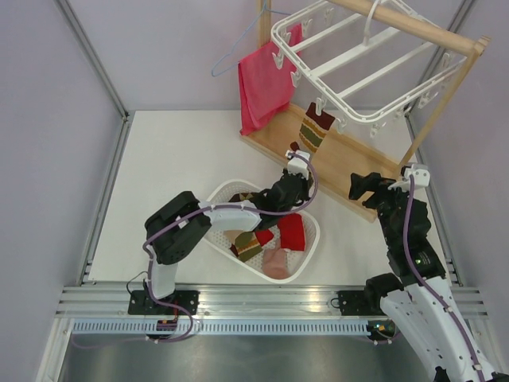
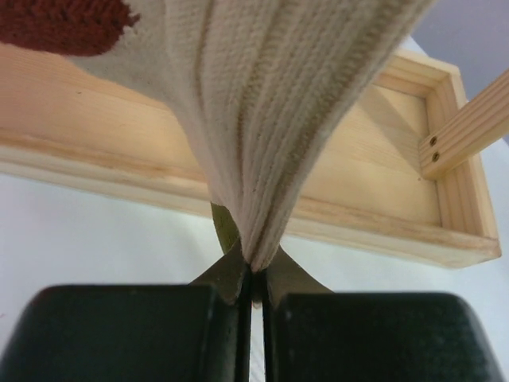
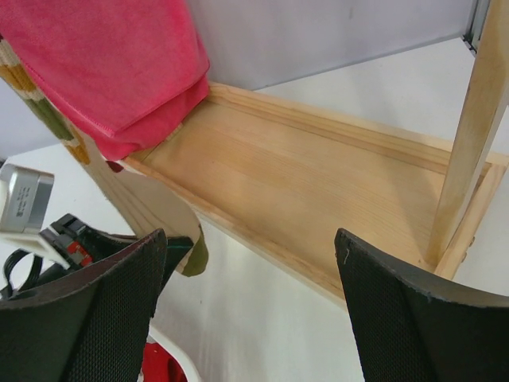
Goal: Remove the socks clipped to the hanger
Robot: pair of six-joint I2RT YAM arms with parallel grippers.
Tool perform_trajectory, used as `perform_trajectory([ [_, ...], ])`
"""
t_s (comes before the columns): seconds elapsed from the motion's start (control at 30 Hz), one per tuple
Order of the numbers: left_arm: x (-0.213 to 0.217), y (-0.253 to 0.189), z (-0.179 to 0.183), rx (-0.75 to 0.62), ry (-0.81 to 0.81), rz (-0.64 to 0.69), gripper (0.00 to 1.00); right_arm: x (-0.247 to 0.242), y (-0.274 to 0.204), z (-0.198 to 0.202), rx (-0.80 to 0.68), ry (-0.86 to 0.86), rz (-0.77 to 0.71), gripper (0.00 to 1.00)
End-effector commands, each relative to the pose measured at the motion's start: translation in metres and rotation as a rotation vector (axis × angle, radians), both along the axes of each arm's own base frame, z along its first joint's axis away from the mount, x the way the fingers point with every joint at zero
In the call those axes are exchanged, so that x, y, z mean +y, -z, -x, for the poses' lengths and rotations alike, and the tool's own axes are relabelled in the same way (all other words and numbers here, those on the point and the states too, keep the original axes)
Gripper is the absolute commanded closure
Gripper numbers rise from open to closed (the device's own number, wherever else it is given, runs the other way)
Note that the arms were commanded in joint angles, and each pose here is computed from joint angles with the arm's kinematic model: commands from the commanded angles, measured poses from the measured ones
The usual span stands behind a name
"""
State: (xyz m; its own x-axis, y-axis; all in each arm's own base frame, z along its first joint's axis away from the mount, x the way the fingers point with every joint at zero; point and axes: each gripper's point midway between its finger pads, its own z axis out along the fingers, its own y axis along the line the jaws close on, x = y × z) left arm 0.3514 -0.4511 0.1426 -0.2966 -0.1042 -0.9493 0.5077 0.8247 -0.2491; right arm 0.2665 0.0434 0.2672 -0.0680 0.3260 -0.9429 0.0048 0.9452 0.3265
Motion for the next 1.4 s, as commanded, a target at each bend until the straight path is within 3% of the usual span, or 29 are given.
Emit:
perform_trajectory([
  [0.0,0.010,-0.046,0.021,-0.112,-0.009,-0.003,0.98,0.001,-0.020,0.001,-0.032,-0.018,0.014,0.10],
  [0.33,0.036,-0.060,0.107,-0.158,0.020,-0.176,0.98,0.040,-0.047,0.008,-0.056,-0.243,0.004,0.15],
  [0.73,0.049,-0.082,0.163,-0.109,0.028,-0.143,0.98,0.095,-0.162,0.072,-0.245,-0.637,-0.104,0.16],
  [0.97,0.035,-0.084,0.201,-0.125,0.083,-0.148,0.98,0.100,-0.202,0.067,-0.283,-0.659,-0.120,0.16],
  [1.37,0.030,-0.090,0.242,-0.113,0.142,-0.124,0.98,0.099,-0.201,0.027,-0.226,-0.581,-0.119,0.16],
])
